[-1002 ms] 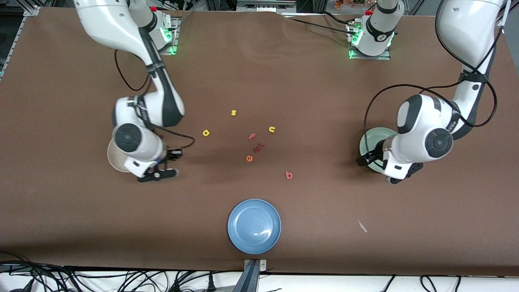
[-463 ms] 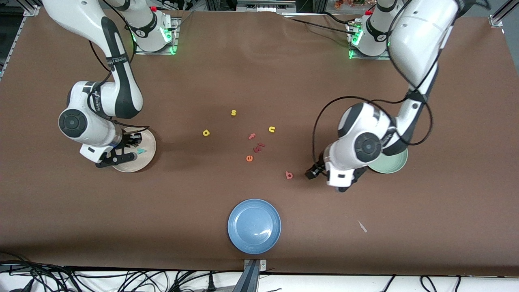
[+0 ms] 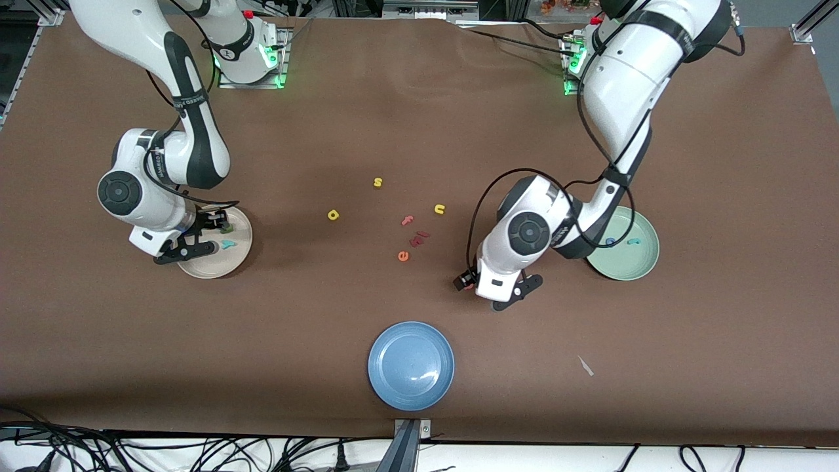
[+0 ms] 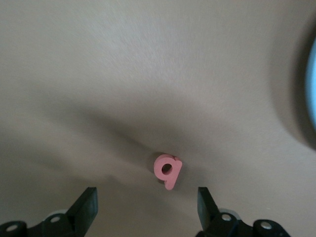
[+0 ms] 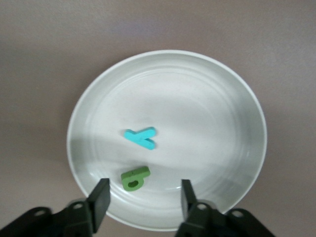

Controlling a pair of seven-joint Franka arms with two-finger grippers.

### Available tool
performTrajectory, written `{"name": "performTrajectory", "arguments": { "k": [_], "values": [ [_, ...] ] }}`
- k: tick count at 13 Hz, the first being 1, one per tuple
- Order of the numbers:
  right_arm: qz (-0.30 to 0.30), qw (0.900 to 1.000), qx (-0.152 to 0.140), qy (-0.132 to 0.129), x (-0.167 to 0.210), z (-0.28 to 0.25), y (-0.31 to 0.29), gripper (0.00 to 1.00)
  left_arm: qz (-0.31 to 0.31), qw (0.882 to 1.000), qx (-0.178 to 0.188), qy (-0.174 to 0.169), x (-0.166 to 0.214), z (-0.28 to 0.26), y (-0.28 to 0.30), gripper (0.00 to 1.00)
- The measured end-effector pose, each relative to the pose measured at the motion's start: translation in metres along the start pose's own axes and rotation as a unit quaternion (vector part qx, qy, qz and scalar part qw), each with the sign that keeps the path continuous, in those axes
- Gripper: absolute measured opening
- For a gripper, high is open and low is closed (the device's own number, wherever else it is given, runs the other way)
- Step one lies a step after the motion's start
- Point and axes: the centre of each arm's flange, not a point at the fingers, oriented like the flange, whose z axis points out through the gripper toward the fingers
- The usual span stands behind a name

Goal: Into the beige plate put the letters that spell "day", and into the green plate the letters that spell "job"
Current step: 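Reach the right gripper to the yellow d while the left gripper reaches the pink q, then grasp the yellow d with the right gripper while the left gripper grasps the pink q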

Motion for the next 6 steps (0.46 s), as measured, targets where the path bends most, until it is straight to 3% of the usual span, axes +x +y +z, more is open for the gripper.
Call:
{"name": "performTrajectory", "arguments": {
  "k": [2, 3, 6],
  "values": [
    [0.041, 0.999, 0.011, -0.001, 0.008, -0.013, -0.035, 0.94, 0.005, 1.000, -0.001, -0.003, -0.002, 0.011, 0.005, 0.89],
    [0.063, 0.998, 0.016, 0.001, 0.011, -0.019, -0.058, 1.00, 0.012, 1.000, -0.004, 0.000, 0.001, 0.011, 0.007, 0.85],
    [0.131, 0.991, 0.032, 0.007, 0.015, -0.021, -0.123, 1.00, 0.047, 0.999, -0.014, 0.011, 0.018, 0.011, 0.012, 0.81]
  ]
}}
